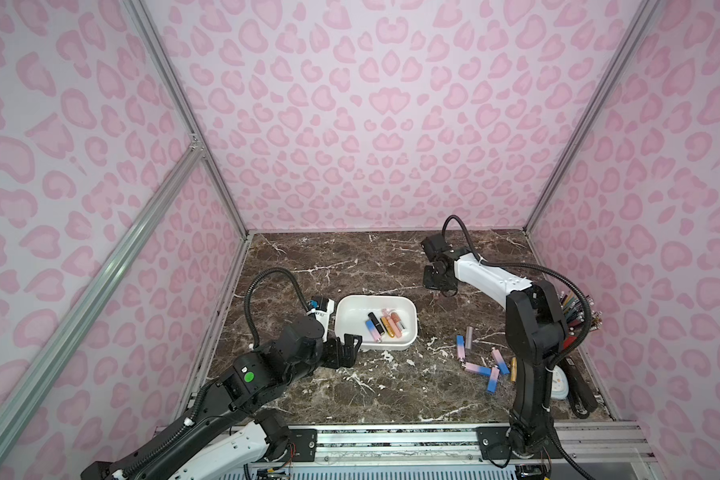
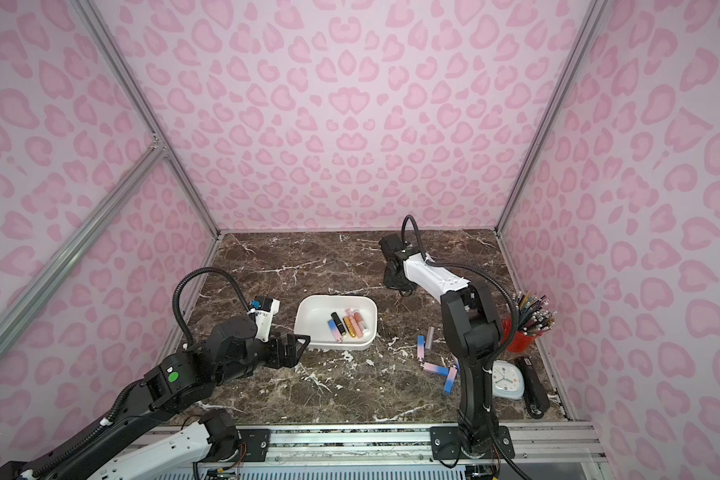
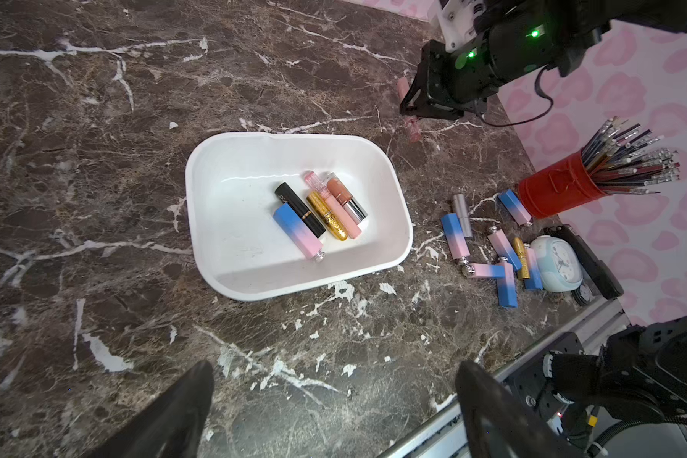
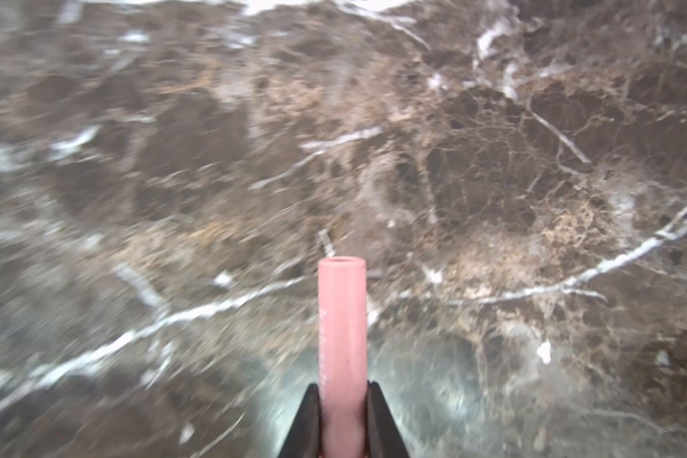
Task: Put the lipstick into the storage box
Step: Pick up the lipstick at the center of the board, then place the lipstick in the storage box.
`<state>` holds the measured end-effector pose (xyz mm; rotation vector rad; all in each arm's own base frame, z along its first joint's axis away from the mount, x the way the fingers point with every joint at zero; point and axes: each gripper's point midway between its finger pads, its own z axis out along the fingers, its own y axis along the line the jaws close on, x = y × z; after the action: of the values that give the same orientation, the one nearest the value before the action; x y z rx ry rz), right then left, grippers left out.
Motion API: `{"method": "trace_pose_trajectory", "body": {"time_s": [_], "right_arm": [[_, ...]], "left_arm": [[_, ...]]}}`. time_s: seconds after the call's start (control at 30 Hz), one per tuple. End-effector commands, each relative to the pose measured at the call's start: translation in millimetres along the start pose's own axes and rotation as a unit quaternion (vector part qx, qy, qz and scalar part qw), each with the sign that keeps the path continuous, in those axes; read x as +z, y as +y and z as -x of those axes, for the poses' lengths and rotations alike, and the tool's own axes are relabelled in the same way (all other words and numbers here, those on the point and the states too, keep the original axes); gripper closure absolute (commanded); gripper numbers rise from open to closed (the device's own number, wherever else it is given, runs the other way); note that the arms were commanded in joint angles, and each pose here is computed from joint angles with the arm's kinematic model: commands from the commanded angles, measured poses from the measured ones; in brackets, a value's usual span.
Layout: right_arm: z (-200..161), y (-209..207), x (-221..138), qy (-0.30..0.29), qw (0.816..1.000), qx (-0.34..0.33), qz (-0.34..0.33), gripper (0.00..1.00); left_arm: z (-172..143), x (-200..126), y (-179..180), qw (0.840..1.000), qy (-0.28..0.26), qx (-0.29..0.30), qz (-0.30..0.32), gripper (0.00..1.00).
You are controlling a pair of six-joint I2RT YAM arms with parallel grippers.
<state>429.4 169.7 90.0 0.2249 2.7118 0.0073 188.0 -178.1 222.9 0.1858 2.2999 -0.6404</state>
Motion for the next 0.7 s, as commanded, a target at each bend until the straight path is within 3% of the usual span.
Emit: {"method": "trace_pose_trajectory", "body": {"time_s": [0.0, 0.2, 0.37, 0.67], "right_arm": [[-12.4, 13.4, -21.8, -0.011, 0.999, -0.034, 0.009, 0.80], [-44.3, 64.2, -63.2, -0.032, 0.994, -0.088, 0.052, 0.79], [-81.7, 107.0, -76.7, -0.027, 0.985, -0.145, 0.091, 0.79], [-138.3, 121.2, -28.9, 0.020, 0.979, -0.184, 0.089, 0.79]], "left_arm": [[3.6, -3.8, 2.7, 1.000, -0.003, 0.001, 0.011, 0.02], [4.3, -8.2, 4.9, 1.000, -0.007, -0.003, 0.014, 0.02], [-2.6, -7.5, 9.5, 1.000, -0.004, -0.012, 0.016, 0.03], [-11.8, -5.0, 12.8, 1.000, 0.008, -0.025, 0.016, 0.02]]}}
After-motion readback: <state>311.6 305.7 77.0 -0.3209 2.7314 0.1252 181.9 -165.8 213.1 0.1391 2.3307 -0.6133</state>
